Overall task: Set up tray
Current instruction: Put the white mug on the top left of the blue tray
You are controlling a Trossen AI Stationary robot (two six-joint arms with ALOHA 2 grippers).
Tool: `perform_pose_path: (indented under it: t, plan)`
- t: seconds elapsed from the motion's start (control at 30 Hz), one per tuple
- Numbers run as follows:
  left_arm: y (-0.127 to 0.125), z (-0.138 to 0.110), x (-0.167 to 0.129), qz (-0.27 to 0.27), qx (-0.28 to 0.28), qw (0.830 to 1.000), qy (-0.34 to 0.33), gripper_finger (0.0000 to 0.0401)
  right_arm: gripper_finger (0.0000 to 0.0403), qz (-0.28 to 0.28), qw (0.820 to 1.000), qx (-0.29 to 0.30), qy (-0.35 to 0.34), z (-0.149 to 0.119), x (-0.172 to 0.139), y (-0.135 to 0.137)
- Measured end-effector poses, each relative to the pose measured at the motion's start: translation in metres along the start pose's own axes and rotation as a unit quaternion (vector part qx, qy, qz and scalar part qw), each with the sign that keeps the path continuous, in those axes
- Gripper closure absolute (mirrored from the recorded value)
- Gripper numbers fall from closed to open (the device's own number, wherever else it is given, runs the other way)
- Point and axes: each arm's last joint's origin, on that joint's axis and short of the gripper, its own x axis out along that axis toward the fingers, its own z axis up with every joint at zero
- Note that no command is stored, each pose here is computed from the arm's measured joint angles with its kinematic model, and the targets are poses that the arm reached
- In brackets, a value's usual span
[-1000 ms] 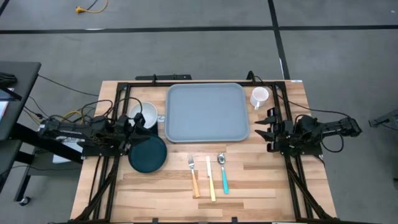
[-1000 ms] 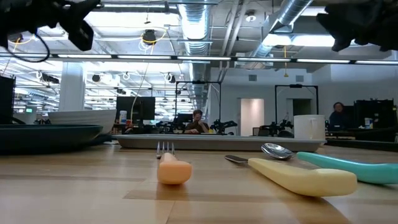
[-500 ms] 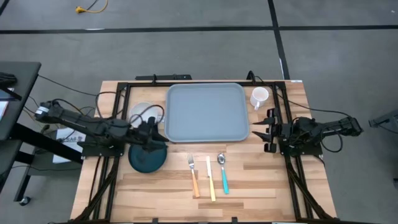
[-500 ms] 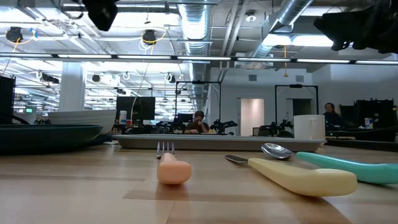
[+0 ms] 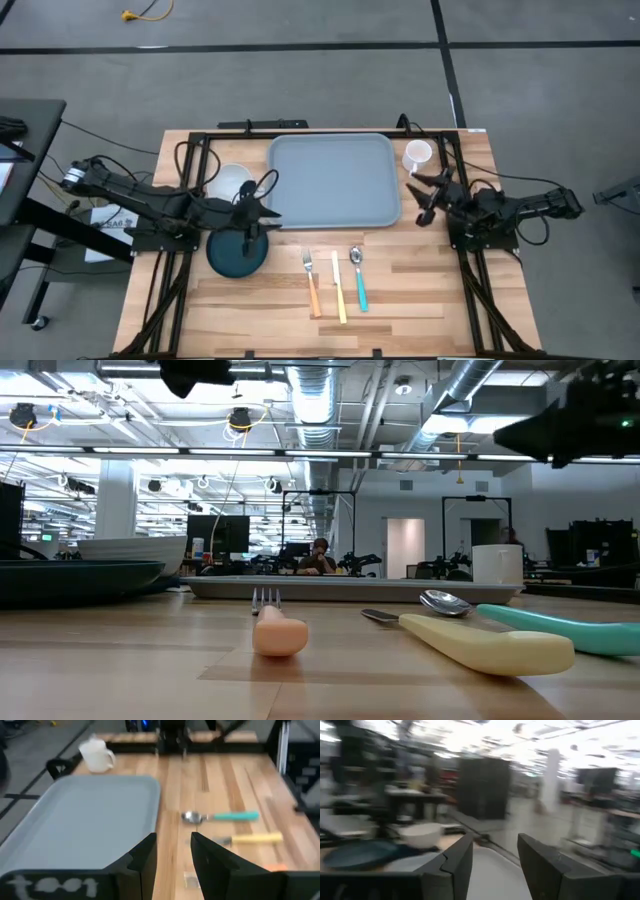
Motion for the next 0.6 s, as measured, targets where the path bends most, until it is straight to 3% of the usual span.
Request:
perform_pose_path:
  t: [0.1, 0.33, 0.6]
  plan:
    - [0.005, -0.004, -0.007, -0.021, -0.001, 0.999, 0.025, 0.0293, 0.0253, -0.048, 0.999, -0.014, 0.013, 0.021, 0.002, -0.007]
    - [0.024, -0.001, -0.038, 0.015, -0.026, 1.0, -0.006, 0.0293, 0.0253, -0.118, 0.988, -0.031, 0.089, 0.095, 0.011, -0.027]
    - [0.031, 0.003, -0.056, 0.015, -0.038, 0.998, -0.044, 0.0293, 0.0253, -0.21, 0.951, 0.019, 0.225, 0.15, 0.046, -0.043]
